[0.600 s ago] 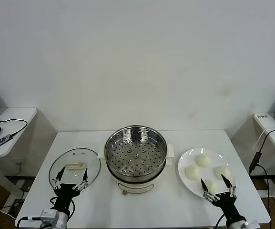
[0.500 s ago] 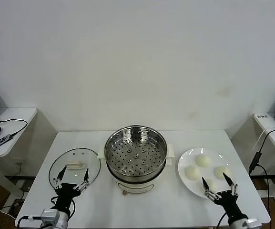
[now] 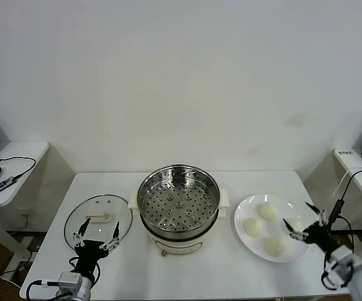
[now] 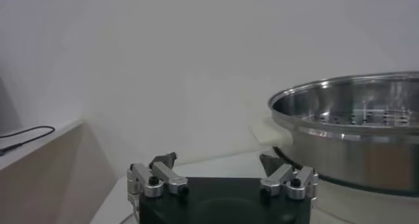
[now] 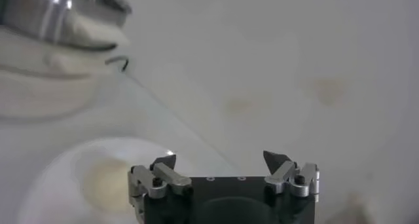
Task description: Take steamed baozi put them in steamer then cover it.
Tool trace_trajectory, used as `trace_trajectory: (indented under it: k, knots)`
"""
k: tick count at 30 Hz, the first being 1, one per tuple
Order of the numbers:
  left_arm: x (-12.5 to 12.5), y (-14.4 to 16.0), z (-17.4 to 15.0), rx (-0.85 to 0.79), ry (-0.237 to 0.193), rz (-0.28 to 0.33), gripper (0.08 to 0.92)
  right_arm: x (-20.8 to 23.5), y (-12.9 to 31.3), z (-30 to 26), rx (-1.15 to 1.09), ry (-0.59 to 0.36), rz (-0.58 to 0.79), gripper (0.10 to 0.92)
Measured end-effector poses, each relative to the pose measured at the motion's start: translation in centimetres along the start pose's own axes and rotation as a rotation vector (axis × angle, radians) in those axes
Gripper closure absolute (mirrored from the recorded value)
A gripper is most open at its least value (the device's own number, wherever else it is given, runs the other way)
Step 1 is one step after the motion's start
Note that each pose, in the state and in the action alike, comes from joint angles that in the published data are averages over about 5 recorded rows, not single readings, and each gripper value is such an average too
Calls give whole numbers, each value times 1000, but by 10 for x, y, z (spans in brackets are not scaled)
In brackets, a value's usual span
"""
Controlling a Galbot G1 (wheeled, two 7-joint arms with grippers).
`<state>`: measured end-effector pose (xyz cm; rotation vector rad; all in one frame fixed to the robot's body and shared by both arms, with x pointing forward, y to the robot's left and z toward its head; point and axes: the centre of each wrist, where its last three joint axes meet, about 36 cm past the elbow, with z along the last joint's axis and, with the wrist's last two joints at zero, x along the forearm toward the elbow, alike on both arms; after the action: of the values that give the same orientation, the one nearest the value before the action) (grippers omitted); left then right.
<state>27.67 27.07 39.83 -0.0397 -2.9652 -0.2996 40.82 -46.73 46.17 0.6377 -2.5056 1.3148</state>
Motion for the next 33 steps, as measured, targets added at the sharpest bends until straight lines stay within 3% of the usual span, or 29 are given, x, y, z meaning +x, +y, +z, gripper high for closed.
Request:
trace_trajectory:
  k: [7, 18, 33]
  knots:
    - [1, 2, 0, -7, 2, -8, 177, -51, -53, -23, 223, 31, -194, 200]
    - [1, 4, 3, -4, 1, -23, 177, -121, -99, -50, 454, 123, -520, 200]
    - [-1, 7, 5, -3, 1, -35, 177, -182, -89, -50, 519, 253, -768, 200]
